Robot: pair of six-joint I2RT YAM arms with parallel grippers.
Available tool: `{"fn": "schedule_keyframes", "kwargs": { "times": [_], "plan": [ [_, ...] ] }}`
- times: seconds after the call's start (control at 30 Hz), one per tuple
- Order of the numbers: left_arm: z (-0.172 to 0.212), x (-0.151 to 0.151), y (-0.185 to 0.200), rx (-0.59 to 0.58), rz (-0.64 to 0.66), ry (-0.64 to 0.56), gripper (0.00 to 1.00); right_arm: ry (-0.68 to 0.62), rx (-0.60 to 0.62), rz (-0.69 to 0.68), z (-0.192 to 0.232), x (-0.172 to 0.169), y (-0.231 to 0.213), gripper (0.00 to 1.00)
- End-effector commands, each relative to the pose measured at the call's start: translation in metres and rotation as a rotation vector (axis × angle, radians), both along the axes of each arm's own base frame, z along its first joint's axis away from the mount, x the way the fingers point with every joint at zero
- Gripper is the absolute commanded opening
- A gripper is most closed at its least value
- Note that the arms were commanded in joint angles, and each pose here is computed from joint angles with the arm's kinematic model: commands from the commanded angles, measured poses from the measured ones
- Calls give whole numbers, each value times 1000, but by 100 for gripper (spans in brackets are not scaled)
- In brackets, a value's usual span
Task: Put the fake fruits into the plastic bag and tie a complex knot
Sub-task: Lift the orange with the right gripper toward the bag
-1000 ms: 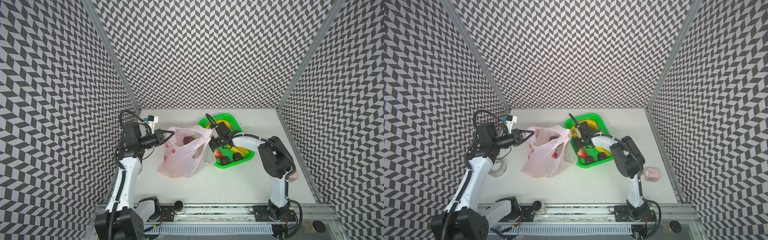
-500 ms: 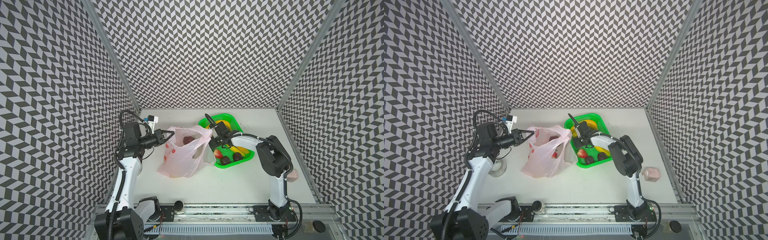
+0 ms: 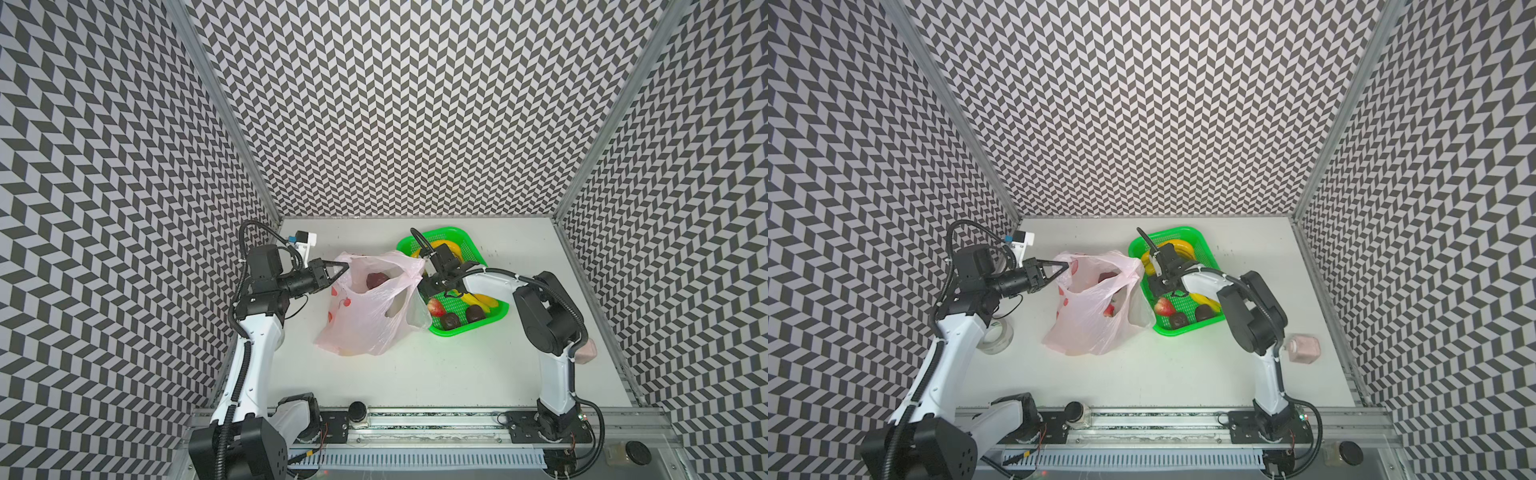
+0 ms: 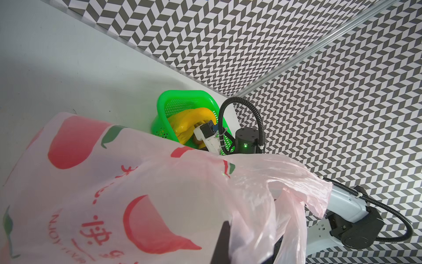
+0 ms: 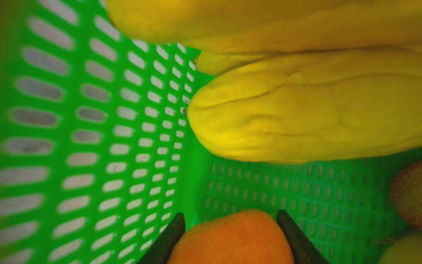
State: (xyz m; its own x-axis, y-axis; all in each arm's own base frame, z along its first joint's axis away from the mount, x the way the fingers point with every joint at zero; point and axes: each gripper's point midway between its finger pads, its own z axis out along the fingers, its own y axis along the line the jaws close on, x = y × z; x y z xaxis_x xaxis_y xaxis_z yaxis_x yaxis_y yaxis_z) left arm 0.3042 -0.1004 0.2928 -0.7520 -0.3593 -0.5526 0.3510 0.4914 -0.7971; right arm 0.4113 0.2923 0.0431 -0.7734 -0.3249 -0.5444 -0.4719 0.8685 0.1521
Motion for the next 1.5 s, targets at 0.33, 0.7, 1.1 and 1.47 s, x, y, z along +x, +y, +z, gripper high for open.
{"fn": "schedule_keyframes", "kwargs": {
  "times": [0.33, 0.7, 1.1, 1.47],
  "plan": [
    [2, -7, -1, -3, -13, -32, 0, -140, 106, -32, 71, 1, -9, 52],
    [1, -9, -7, -12, -38, -31, 0, -208, 207, -65, 122, -26, -43, 51],
    [5, -11, -24, -9, -78, -45, 0, -193, 371, 13, 168, -89, -53, 50],
    [2, -8, -27, -8, -81, -47, 0, -127, 522, 120, 186, -155, -38, 49]
  ]
}}
